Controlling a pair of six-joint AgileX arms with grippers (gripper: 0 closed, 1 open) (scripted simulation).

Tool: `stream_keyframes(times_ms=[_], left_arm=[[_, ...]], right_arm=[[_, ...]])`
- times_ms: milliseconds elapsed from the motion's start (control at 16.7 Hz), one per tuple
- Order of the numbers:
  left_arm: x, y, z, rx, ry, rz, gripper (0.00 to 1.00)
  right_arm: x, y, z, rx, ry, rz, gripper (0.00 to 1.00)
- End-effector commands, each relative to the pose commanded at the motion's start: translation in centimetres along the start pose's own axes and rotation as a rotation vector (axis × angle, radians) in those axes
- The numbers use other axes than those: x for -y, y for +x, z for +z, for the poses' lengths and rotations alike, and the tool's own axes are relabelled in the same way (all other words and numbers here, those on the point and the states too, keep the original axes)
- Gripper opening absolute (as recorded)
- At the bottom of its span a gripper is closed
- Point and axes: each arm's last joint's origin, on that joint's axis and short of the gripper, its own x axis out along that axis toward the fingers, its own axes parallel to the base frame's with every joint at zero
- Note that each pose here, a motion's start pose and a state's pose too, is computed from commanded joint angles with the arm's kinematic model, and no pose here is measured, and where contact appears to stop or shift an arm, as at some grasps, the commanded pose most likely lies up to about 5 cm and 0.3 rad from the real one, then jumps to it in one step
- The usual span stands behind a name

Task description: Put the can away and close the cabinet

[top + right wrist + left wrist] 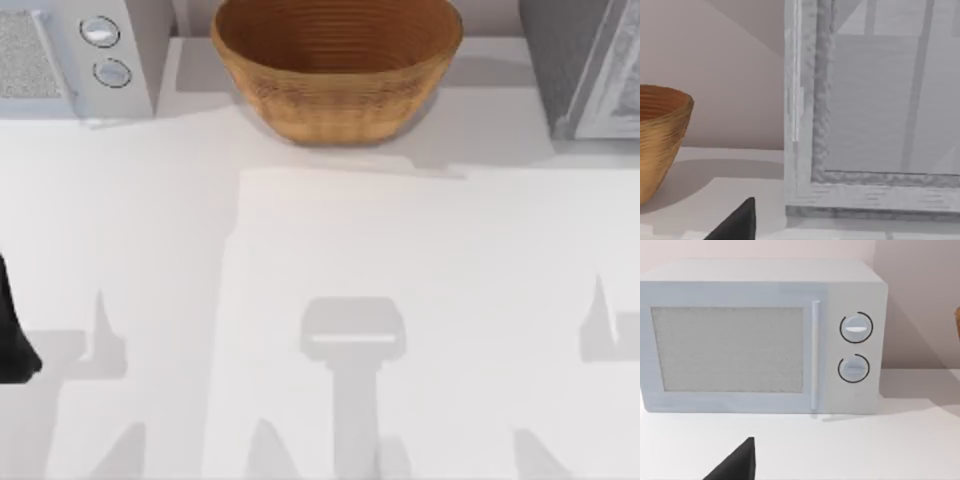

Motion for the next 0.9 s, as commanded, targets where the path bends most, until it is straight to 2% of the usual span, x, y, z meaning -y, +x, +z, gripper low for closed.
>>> stream_keyframes(times_ms=[180, 300, 660, 900], left_arm=[[0.0, 0.0, 0.0, 0.0, 0.0, 0.0, 1.0], [0.0, 0.0, 0.0, 0.0, 0.0, 0.0, 1.0], [0.0, 0.0, 0.0, 0.0, 0.0, 0.0, 1.0], [0.0, 0.0, 0.0, 0.0, 0.0, 0.0, 1.0]], right_arm=[[0.0, -0.1, -3.5, -0.01, 0.013, -0.012, 1.0], [0.0, 0.0, -4.4, -0.014, 0.017, -0.016, 1.0], [0.0, 0.0, -4.4, -0.019, 0.017, -0.012, 1.0], [0.8, 0.5, -3.2, 0.008, 0.014, -0.014, 1.0]])
